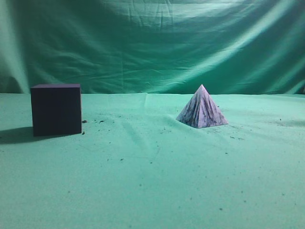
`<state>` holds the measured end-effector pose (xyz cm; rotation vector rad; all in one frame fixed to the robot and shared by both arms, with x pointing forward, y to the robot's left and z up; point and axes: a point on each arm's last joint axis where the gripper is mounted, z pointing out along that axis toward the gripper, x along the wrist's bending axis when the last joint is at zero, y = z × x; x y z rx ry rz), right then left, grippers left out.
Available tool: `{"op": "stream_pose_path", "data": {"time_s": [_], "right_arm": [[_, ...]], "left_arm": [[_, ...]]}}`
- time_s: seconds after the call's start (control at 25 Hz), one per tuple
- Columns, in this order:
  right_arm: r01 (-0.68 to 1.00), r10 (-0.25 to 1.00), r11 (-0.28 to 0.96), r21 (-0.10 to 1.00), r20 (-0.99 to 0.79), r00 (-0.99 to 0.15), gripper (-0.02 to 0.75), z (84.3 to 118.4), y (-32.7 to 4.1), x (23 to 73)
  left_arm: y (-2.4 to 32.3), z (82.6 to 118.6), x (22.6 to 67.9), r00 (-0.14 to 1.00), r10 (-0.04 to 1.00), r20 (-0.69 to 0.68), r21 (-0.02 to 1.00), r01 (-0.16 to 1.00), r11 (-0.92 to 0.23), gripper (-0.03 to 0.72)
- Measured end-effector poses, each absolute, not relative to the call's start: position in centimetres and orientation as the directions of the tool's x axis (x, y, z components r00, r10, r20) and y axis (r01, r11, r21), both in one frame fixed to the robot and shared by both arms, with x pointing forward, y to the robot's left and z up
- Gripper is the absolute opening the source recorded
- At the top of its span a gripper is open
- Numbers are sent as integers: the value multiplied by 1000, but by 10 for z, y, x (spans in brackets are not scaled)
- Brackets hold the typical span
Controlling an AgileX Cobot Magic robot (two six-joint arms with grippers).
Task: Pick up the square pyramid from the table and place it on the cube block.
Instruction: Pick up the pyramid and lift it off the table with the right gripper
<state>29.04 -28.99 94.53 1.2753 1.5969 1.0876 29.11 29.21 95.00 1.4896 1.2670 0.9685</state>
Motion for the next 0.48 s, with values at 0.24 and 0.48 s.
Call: {"op": "stream_pose_path", "data": {"time_s": [0.24, 0.48], "right_arm": [[292, 983, 121, 949, -73, -168, 0, 945, -290, 290], [292, 983, 121, 949, -73, -168, 0, 945, -290, 290]], "left_arm": [[292, 950, 291, 159, 987, 1, 965, 260, -43, 0], [292, 950, 291, 159, 987, 1, 965, 260, -43, 0]]}}
